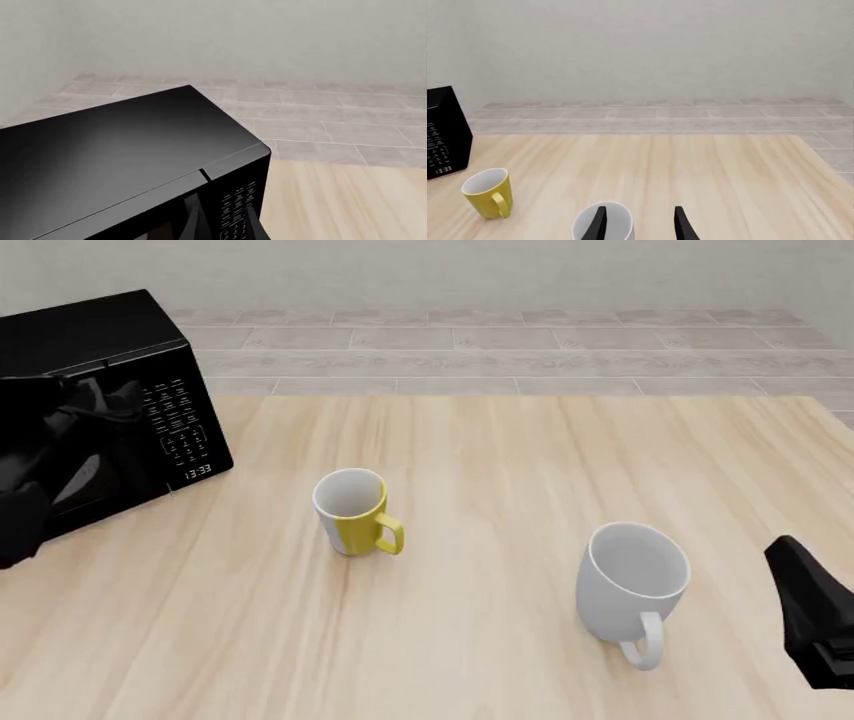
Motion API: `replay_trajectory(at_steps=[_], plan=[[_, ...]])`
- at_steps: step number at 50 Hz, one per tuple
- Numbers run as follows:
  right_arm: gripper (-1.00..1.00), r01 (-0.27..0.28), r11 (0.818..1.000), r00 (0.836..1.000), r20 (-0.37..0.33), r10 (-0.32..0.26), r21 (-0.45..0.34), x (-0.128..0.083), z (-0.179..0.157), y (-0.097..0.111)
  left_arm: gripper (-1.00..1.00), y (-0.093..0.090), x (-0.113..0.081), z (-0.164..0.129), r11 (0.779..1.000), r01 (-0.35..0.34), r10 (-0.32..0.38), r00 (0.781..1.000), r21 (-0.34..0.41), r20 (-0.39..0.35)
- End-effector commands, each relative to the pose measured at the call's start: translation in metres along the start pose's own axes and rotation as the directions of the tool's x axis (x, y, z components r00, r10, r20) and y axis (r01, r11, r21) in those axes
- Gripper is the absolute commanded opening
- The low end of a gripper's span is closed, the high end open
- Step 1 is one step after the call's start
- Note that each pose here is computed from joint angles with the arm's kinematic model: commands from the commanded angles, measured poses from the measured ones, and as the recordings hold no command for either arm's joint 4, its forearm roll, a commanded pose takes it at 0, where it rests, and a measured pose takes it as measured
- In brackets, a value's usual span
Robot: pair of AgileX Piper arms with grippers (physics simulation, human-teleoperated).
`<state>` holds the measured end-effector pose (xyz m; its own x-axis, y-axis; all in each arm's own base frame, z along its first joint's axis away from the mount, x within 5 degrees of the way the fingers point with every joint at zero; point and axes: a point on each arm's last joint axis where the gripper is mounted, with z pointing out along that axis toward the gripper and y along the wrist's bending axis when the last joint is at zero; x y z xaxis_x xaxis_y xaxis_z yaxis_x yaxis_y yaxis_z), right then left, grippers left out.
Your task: Close the microwave.
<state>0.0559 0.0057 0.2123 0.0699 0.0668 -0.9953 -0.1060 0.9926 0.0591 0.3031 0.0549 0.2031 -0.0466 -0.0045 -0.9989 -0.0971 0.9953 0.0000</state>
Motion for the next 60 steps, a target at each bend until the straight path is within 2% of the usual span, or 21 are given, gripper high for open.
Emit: replay_trajectory(at_steps=[1, 5, 17, 23, 60], plan=[[1.0, 0.001, 1.0, 1.0, -0.006, -0.001, 0.006, 0.0, 0.0, 0.0, 1.0, 0.044, 0.049, 0.006, 0.974, 0.032, -0.089, 0.964, -0.223, -0.25], [1.0, 0.002, 1.0, 1.0, -0.013, -0.002, 0.006, 0.001, 0.0, 0.0, 1.0, 0.039, 0.051, 0.0, 0.976, 0.036, -0.089, 0.966, -0.214, -0.244], [1.0, 0.002, 1.0, 1.0, -0.009, -0.002, 0.003, 0.001, 0.0, 0.0, 1.0, 0.016, 0.032, -0.038, 0.987, 0.039, -0.069, 0.979, -0.157, -0.193], [1.0, -0.002, 1.0, 1.0, -0.011, 0.002, 0.002, 0.001, 0.0, 0.0, 1.0, 0.007, 0.032, -0.046, 0.99, 0.053, -0.078, 0.978, -0.133, -0.192], [1.0, -0.001, 1.0, 1.0, -0.014, 0.001, 0.009, 0.001, 0.0, -0.001, 1.0, -0.022, 0.015, -0.124, 0.999, 0.042, -0.044, 0.993, -0.021, -0.112]])
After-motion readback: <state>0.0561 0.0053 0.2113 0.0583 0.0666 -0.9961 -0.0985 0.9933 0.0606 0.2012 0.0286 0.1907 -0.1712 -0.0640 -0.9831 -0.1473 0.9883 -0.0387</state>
